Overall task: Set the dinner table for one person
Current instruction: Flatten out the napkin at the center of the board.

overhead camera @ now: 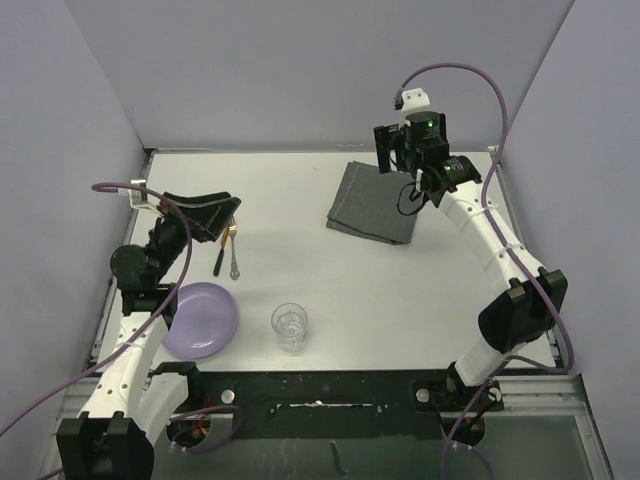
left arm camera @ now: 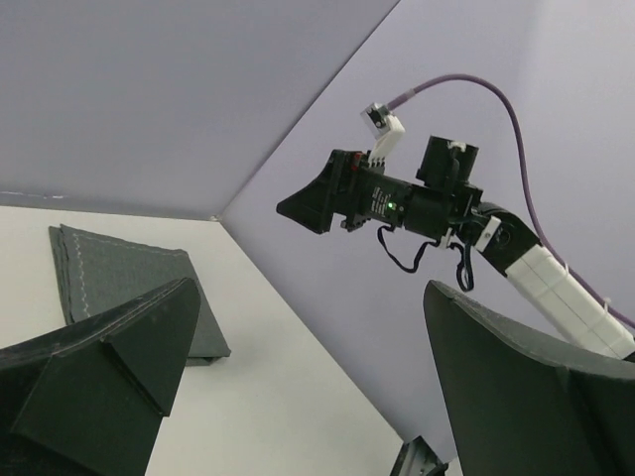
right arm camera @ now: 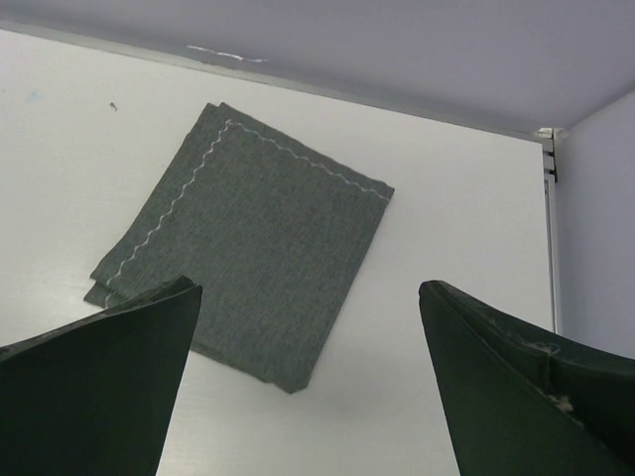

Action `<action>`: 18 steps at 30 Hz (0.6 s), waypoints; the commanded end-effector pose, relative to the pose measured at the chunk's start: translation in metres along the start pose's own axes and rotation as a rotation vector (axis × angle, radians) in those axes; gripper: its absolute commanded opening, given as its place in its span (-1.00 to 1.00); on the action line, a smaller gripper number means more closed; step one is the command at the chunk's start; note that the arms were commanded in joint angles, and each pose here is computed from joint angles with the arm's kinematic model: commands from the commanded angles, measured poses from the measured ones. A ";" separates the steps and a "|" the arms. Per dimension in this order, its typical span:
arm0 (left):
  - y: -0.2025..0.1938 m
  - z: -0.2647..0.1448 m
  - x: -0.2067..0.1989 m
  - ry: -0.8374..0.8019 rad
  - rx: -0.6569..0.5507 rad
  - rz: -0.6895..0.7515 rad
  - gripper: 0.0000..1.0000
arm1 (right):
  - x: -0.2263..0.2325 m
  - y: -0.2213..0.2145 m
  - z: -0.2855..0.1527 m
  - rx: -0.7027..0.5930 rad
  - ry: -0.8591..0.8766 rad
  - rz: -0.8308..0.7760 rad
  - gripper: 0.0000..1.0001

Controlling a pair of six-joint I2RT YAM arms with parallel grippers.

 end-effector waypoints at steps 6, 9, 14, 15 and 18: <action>0.012 0.009 -0.002 0.254 0.110 0.101 0.96 | -0.032 -0.016 0.095 0.191 -0.014 0.062 0.96; 0.014 0.006 -0.002 0.333 0.118 0.111 0.95 | -0.034 -0.036 0.126 0.261 0.011 0.083 0.95; 0.012 -0.001 -0.004 0.372 0.122 0.134 0.96 | -0.029 -0.054 0.154 0.299 0.025 0.076 0.96; 0.012 -0.002 -0.004 0.371 0.128 0.135 0.96 | -0.030 -0.056 0.157 0.300 0.024 0.073 0.96; 0.009 -0.004 -0.003 0.372 0.146 0.132 0.95 | -0.034 -0.062 0.167 0.299 0.030 0.079 0.97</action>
Point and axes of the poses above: each gripper's point midway between its finger pads, its own z axis out along the fingers, its own x axis along the line the jaws close on, y = z × x, the point moved 8 cm from there along -z, back along the fingers, and after that the axes turned 13 degrees about -z, right-handed, at the moved point
